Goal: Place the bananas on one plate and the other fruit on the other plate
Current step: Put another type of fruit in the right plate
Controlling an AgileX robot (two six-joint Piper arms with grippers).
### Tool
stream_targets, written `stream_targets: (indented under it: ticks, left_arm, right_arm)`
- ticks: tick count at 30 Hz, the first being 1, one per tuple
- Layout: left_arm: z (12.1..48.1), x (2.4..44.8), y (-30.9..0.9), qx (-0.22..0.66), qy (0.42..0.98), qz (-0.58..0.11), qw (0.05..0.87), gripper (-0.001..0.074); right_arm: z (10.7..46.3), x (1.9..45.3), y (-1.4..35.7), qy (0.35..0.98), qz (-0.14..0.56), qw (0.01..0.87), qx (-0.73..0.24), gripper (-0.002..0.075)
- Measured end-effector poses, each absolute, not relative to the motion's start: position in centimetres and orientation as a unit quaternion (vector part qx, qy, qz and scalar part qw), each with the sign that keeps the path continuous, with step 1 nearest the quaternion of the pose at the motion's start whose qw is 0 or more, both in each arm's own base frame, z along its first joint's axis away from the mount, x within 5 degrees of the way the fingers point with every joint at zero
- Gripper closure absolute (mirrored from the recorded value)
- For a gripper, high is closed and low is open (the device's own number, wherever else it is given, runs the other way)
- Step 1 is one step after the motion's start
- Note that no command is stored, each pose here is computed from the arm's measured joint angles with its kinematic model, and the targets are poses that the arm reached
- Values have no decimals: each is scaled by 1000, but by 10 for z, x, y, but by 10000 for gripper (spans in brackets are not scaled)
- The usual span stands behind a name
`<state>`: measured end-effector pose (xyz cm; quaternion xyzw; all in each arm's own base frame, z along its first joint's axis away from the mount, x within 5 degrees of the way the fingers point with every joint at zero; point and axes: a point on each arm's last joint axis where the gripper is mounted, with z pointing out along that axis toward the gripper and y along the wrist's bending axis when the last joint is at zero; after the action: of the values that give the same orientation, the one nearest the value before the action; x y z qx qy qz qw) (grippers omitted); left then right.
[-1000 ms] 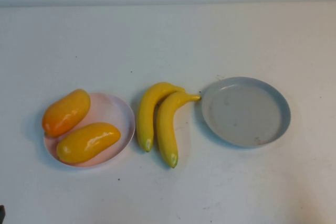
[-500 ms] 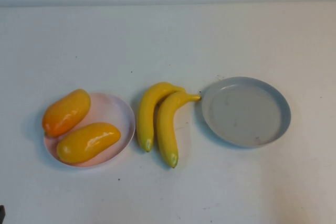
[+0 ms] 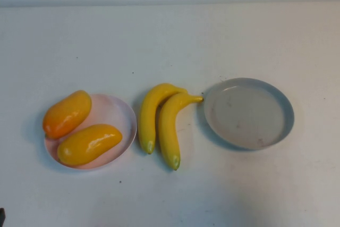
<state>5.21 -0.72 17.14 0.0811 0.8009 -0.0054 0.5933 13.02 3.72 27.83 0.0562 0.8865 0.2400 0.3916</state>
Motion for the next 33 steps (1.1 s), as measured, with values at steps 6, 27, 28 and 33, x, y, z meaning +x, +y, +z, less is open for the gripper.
stream_targets:
  ticks: [6, 27, 28, 33]
  left_arm:
    - [171, 52, -7, 81, 801, -5, 593, 738]
    - [171, 52, -7, 81, 801, -5, 593, 738]
    - [171, 52, -7, 81, 801, -5, 593, 738]
    - [171, 52, -7, 81, 801, -5, 593, 738]
  right_arm:
    - [275, 177, 49, 917, 235, 321, 21, 743]
    - [252, 263, 181, 950, 194, 181, -165, 743]
    - [251, 268, 188, 951, 189, 173, -175, 743]
    - [253, 296, 209, 954, 175, 140, -197, 726]
